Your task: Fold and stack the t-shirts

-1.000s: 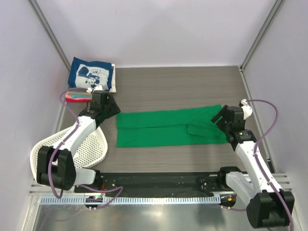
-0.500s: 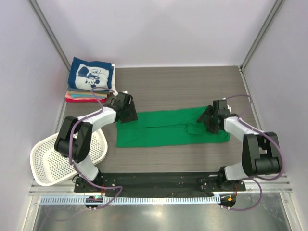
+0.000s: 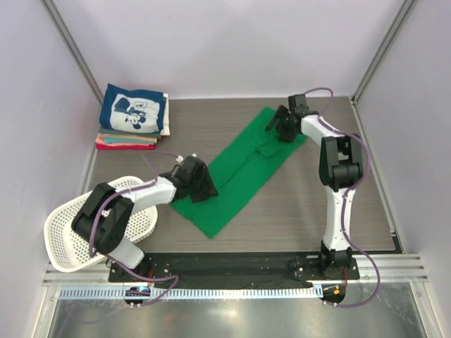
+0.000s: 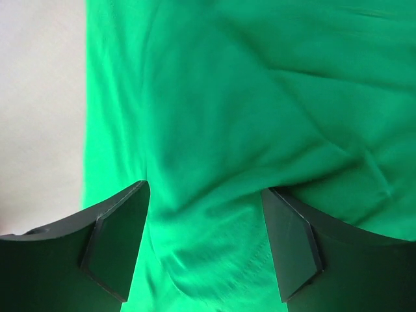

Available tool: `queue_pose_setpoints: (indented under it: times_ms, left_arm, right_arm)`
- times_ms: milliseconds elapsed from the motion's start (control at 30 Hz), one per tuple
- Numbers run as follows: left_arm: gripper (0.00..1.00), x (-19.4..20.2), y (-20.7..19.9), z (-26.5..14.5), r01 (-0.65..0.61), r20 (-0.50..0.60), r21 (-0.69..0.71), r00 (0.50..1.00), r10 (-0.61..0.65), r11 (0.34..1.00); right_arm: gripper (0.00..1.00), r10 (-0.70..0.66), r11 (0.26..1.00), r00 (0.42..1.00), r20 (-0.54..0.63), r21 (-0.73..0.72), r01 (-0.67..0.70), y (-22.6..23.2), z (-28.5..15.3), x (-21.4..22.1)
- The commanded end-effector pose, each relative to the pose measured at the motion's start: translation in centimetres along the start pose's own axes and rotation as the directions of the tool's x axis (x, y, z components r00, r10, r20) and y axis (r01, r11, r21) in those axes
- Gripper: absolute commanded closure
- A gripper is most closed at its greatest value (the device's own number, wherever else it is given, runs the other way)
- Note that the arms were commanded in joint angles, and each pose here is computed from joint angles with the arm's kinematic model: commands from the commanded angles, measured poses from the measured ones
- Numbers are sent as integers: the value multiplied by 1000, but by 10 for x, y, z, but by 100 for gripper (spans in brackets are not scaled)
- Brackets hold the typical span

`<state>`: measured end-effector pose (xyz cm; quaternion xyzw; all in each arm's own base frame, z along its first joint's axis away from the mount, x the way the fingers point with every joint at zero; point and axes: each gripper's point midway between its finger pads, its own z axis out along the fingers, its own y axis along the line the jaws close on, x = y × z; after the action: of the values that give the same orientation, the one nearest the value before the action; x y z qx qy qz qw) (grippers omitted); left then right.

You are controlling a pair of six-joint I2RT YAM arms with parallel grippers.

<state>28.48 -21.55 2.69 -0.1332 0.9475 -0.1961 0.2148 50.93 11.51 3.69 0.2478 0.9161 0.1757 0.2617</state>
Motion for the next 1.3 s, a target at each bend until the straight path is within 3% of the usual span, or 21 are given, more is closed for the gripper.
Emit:
queue_pose_setpoints:
  times_ms: [0,33,100,133,233,533,600,733,867,967,1000,1100,1267]
  left_arm:
    - [47,74,-9,2,69,-140,21,988,-66,997]
    - [48,96,-21,1,72,-169,43,984,-63,996]
    - [48,116,-38,6,65,-183,91,982,-48,994]
    - [48,134,-49,4,35,-204,117,979,-10,993]
    - [48,150,-72,8,0,-215,141,976,31,990]
    - [48,142,-123,-4,-41,-180,253,980,89,967]
    - [48,135,-120,-11,-89,-155,225,980,126,970]
    - [48,95,-127,-52,-189,-11,190,981,194,963]
    - [45,67,-104,-88,-251,104,99,965,241,963]
    - [44,60,-90,-106,-257,157,100,958,239,961]
    - [44,60,-86,-108,-253,161,104,959,234,962]
    - [44,68,-69,-111,-229,158,120,965,210,966]
    - [45,82,-46,-116,-175,155,167,977,149,970]
  right_arm:
    - [24,-60,992,985,-159,103,77,-24,64,33]
    - [24,-93,994,989,-119,41,98,7,67,14]
    - [24,-136,990,980,-147,22,141,13,92,24]
    - [24,-169,985,979,-114,-38,166,40,93,14]
    - [24,-216,974,972,-96,-95,207,63,108,14]
    - [21,-308,919,951,-4,-261,296,112,107,-1]
    - [21,-313,914,950,12,-267,305,116,103,-6]
    - [20,-341,880,936,90,-320,351,144,67,-30]
    - [18,-335,833,918,210,-390,393,188,-10,-64]
    - [18,-328,819,917,227,-415,395,197,-47,-66]
    - [18,-317,802,908,275,-433,411,210,-88,-75]
    - [18,-270,851,937,219,-401,339,185,-107,-52]
    - [20,-230,936,958,174,-231,266,95,-147,27]
